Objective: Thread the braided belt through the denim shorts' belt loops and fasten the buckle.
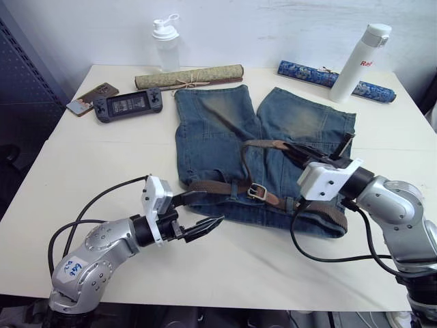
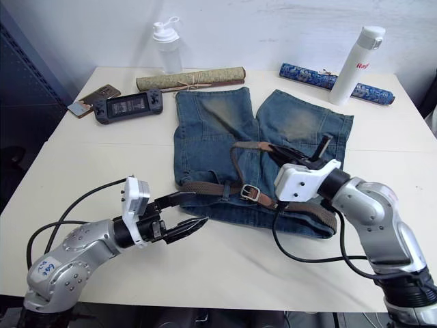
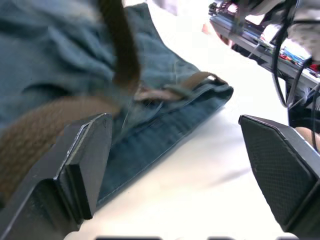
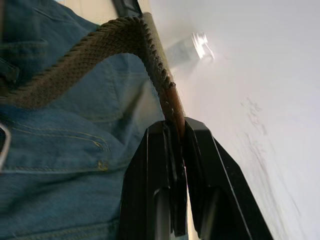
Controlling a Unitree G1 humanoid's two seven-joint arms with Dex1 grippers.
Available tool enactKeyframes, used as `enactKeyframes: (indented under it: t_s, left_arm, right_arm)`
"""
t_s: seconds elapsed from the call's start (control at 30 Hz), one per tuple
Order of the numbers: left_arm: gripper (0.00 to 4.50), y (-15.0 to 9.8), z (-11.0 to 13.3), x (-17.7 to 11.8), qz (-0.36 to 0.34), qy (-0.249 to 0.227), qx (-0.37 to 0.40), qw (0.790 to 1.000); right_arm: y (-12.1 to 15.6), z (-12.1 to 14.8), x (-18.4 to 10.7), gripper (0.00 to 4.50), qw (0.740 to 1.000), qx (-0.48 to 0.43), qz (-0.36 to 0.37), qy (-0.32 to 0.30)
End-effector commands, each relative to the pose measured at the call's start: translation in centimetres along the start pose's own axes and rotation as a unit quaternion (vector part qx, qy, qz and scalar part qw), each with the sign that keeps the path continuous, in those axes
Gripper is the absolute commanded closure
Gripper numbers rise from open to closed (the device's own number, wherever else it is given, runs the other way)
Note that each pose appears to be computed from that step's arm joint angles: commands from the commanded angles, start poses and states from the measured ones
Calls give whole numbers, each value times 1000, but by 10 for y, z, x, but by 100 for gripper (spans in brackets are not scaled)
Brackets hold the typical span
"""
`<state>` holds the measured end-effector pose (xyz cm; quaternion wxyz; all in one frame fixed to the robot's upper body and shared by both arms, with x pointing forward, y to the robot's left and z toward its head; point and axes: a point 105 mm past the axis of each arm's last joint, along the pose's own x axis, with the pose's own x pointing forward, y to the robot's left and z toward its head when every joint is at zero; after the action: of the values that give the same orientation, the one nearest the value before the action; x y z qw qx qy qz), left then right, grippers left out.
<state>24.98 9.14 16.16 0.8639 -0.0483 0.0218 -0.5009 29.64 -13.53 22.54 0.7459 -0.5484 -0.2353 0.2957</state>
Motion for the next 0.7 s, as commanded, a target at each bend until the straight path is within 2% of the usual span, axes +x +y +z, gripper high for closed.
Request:
enactKeyframes:
  t_s: [0.03,0.13,0.27,0.37,0.5,0.7]
  left_arm:
    - [6,13,27,18,71,-36,67,995]
    - [6,25,41,27,125,-44,175,976]
    - [6,25,49,31,157,-68,236,956]
    - [6,23,53,36,166,-70,296,938]
    - [6,24,57,49,170,-69,312,932]
    - [6,31,55,59,177,-42,321,929]
  right_arm:
    - [0,17,6,450,999,-41,11,-29]
    - [2,18,12,450,997,-64,17,-29]
    - [4,23,16,450,996,-77,16,-35]
    - [5,27,20,450,995,-92,15,-43]
    - [8,31,23,450,993,-107,18,-49]
    - [9,34,25,450,992,-113,15,-55]
